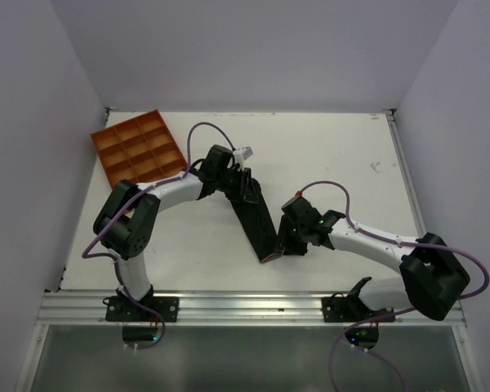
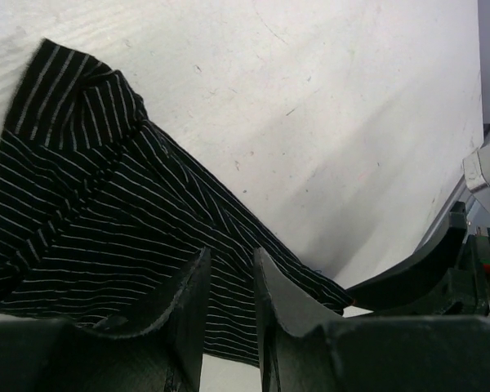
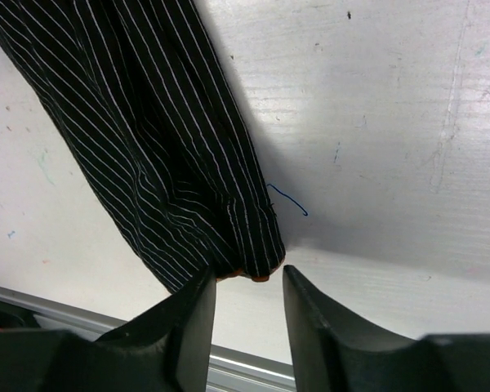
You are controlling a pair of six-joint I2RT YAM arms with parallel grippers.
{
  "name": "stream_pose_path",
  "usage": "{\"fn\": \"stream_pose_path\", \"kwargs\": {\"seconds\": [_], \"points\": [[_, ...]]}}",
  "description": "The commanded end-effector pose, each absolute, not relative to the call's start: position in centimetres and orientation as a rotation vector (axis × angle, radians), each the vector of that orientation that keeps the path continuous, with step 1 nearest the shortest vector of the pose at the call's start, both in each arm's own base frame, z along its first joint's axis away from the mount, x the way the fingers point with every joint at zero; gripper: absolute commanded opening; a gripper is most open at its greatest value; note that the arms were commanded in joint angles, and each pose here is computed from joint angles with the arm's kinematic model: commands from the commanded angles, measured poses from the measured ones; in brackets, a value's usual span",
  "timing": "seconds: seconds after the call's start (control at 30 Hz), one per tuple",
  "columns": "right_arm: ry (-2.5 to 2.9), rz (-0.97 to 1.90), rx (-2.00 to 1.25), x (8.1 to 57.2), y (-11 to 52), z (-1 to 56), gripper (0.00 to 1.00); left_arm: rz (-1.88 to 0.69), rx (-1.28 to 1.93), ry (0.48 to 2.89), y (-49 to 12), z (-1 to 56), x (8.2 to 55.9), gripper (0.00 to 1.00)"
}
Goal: Roll the underwear
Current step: Fold the underwear
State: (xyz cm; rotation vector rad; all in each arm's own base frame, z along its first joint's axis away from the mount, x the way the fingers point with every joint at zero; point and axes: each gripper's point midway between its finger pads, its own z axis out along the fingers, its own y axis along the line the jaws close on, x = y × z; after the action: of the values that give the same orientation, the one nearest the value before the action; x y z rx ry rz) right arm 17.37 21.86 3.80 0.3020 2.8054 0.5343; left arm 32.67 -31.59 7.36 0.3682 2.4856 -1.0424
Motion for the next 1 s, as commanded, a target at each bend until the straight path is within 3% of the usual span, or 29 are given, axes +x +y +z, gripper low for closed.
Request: {"fn": "stream_pose_path", "kwargs": {"seconds": [0.0, 0.53, 0.63, 0.8, 0.93, 0.97], "points": [[2.781, 0.507, 0.294, 17.9, 21.6, 4.7, 0.44, -1.146, 0.411, 2.456, -33.3, 7.9, 31.3, 0.31], [2.761, 0.450, 0.093, 18.1, 20.8, 8.0, 0.45, -1.189, 0.470, 2.508, -36.4, 5.0, 31.3, 0.30], [2.745, 0.453, 0.038, 18.2, 20.7, 8.9, 0.38, -1.192, 0.470, 2.518, -36.5, 4.5, 31.4, 0.30], [2.706, 0.800, -0.235, 17.2, 25.1, 10.8, 0.24, -1.196, 0.474, 2.514, -36.6, 4.5, 31.5, 0.30], [2.663, 1.069, -0.335, 16.3, 28.1, 11.3, 0.00, -1.191, 0.479, 2.521, -36.5, 4.4, 31.4, 0.30], [2.608, 1.148, -0.346, 16.8, 29.3, 11.7, 0.00, -1.188, 0.485, 2.529, -36.4, 4.1, 31.3, 0.30]]}}
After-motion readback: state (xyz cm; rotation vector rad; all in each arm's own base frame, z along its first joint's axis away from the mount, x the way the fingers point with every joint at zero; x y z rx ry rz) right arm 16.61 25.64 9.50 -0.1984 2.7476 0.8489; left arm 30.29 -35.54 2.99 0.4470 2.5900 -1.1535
